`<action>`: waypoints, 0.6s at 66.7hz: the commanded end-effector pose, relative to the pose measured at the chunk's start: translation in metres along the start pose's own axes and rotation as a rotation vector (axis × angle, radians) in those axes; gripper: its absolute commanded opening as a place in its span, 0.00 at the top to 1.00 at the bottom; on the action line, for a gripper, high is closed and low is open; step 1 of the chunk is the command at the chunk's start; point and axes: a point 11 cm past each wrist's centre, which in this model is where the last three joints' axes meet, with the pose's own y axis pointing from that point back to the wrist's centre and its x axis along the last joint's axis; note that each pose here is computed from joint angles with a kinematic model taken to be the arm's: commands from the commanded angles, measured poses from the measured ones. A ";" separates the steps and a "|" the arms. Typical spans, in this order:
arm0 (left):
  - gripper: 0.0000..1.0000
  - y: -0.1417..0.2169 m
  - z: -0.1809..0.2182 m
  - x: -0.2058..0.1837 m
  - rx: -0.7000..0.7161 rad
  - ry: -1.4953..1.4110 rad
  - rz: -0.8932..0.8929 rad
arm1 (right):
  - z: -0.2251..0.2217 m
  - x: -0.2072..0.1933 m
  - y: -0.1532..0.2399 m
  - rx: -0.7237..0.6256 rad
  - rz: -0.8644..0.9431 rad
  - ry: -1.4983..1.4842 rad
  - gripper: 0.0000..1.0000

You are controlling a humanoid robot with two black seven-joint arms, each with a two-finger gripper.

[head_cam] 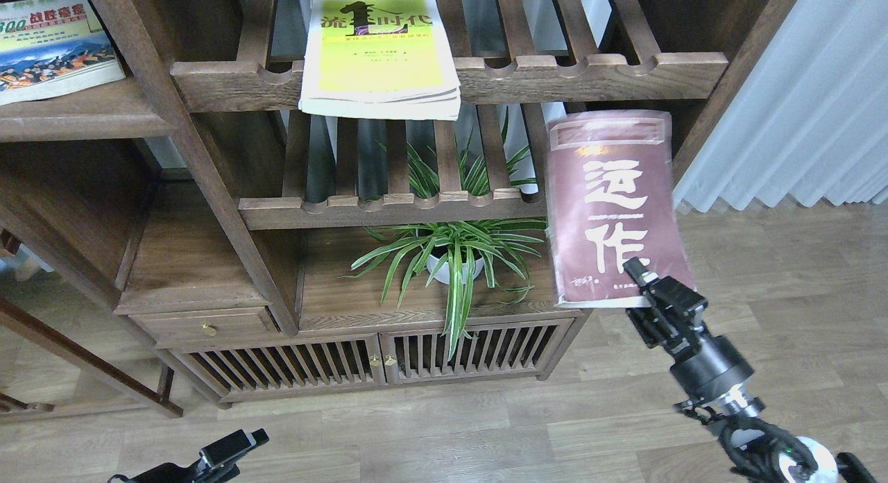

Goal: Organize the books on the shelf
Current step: 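Lower the maroon book toward the left gripper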

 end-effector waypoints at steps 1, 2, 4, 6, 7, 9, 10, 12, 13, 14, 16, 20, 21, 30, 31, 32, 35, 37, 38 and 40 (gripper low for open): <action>0.01 -0.001 0.004 -0.004 -0.017 0.007 -0.015 | 0.021 0.004 -0.012 -0.041 -0.010 -0.032 1.00; 0.01 -0.001 0.004 -0.004 -0.017 0.008 -0.016 | 0.022 0.004 -0.013 -0.044 -0.013 -0.033 1.00; 0.01 -0.001 0.006 -0.008 -0.023 0.011 -0.027 | 0.026 0.004 -0.019 -0.055 -0.019 -0.038 1.00; 0.01 -0.002 0.007 -0.010 -0.030 0.017 -0.037 | 0.030 0.003 -0.025 -0.068 -0.025 -0.042 1.00; 0.01 -0.002 0.007 -0.011 -0.033 0.019 -0.041 | 0.032 0.003 -0.027 -0.074 -0.028 -0.044 1.00; 0.01 -0.002 0.007 -0.015 -0.039 0.027 -0.057 | 0.038 0.004 -0.031 -0.091 -0.030 -0.051 1.00; 0.01 -0.003 0.007 -0.017 -0.041 0.030 -0.064 | 0.040 0.004 -0.032 -0.096 -0.031 -0.054 1.00; 0.01 -0.004 0.007 -0.024 -0.043 0.036 -0.089 | 0.049 0.005 -0.035 -0.117 -0.032 -0.065 1.00; 0.01 -0.005 0.006 -0.026 -0.043 0.037 -0.094 | 0.051 0.005 -0.036 -0.123 -0.032 -0.067 1.00; 0.01 -0.006 0.005 -0.031 -0.043 0.042 -0.113 | 0.057 0.007 -0.038 -0.136 -0.031 -0.076 1.00; 0.01 -0.007 0.005 -0.036 -0.046 0.048 -0.131 | 0.063 0.007 -0.040 -0.149 -0.033 -0.084 1.00; 0.01 -0.010 0.002 -0.050 -0.045 0.057 -0.176 | 0.079 0.007 -0.046 -0.183 -0.041 -0.106 1.00; 0.01 -0.010 0.002 -0.052 -0.044 0.057 -0.182 | 0.082 0.007 -0.047 -0.188 -0.043 -0.109 1.00; 0.01 -0.014 -0.013 -0.080 -0.007 0.064 -0.269 | 0.110 0.010 -0.059 -0.249 -0.046 -0.148 1.00; 0.01 -0.014 -0.015 -0.081 -0.004 0.067 -0.274 | 0.111 0.011 -0.059 -0.251 -0.044 -0.150 1.00; 0.01 -0.013 -0.016 -0.086 0.001 0.066 -0.288 | 0.114 0.012 -0.059 -0.257 -0.040 -0.155 1.00; 0.01 -0.013 -0.019 -0.094 0.009 0.067 -0.312 | 0.118 0.015 -0.059 -0.263 -0.033 -0.161 1.00; 0.01 -0.013 -0.020 -0.102 0.013 0.067 -0.336 | 0.123 0.016 -0.059 -0.273 -0.029 -0.167 1.00; 0.01 -0.012 -0.020 -0.104 0.012 0.066 -0.343 | 0.124 0.017 -0.059 -0.276 -0.027 -0.168 1.00; 0.01 -0.012 -0.018 -0.110 0.004 0.066 -0.360 | 0.128 0.019 -0.059 -0.285 -0.021 -0.171 1.00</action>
